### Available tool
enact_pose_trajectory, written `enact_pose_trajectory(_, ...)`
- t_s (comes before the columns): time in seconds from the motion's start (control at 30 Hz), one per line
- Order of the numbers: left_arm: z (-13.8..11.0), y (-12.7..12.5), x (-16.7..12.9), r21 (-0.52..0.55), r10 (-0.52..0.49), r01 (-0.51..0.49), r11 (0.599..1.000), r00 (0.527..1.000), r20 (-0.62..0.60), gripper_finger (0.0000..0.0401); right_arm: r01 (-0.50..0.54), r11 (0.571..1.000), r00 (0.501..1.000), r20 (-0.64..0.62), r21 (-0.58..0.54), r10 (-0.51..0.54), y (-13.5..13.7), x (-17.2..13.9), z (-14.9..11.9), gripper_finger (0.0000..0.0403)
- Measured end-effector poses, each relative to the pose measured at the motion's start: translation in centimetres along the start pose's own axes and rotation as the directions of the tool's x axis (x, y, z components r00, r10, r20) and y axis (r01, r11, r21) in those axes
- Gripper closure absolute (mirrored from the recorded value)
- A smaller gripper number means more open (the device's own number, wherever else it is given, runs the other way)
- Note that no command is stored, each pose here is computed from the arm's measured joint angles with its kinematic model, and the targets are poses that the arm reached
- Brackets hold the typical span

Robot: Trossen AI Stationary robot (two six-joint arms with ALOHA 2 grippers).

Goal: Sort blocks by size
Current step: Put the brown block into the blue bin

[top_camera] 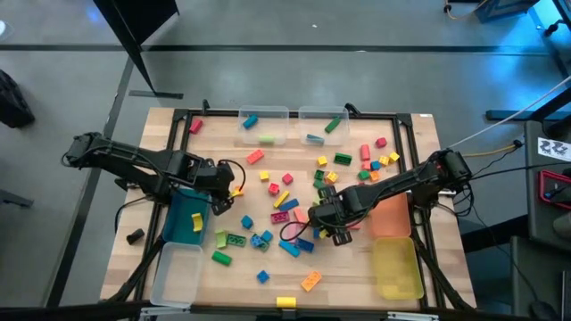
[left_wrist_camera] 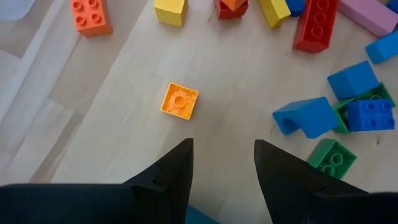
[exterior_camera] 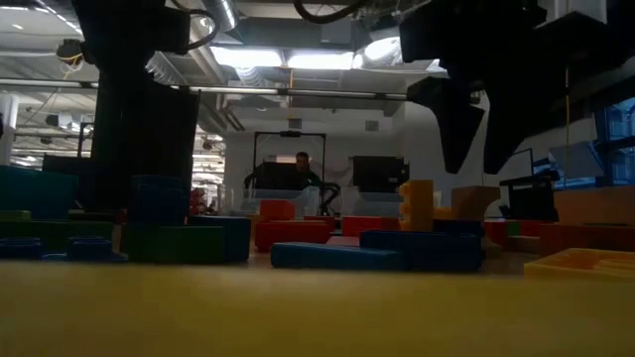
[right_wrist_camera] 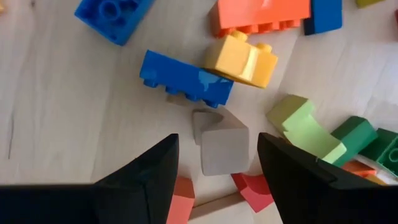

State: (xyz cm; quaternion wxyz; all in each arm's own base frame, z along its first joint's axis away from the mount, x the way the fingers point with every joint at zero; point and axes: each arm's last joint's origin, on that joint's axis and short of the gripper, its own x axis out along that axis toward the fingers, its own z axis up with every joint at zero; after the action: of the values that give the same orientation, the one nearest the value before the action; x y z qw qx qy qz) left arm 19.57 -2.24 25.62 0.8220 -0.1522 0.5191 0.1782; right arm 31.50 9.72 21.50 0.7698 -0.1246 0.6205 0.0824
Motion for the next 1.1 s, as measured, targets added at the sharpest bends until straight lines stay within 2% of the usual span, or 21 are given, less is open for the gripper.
enact_pose_trajectory(0.47, 0.0, 0.0, 0.0, 0.076, 0.0, 0.0, 0.997, 1.0, 0.0, 0.0246, 0.033, 0.994, 0.999, -0.02, 0.101, -0.031, -0.1, 0.0, -0.2, 0.0183)
enact_pose_trajectory(0.7, 0.0, 0.0, 0.0, 0.074, 0.0, 0.0, 0.997, 1.0, 0.0, 0.0246, 0.067, 0.993, 0.997, -0.037, 0.101, -0.064, -0.2, 0.2, -0.3, 0.0183)
enact_pose_trajectory(1.1, 0.0, 0.0, 0.0, 0.071, -0.003, 0.002, 0.997, 1.0, 0.003, 0.0246, 0.048, 0.995, 0.996, -0.083, 0.087, -0.041, 0.0, 1.7, -0.1, 0.0183)
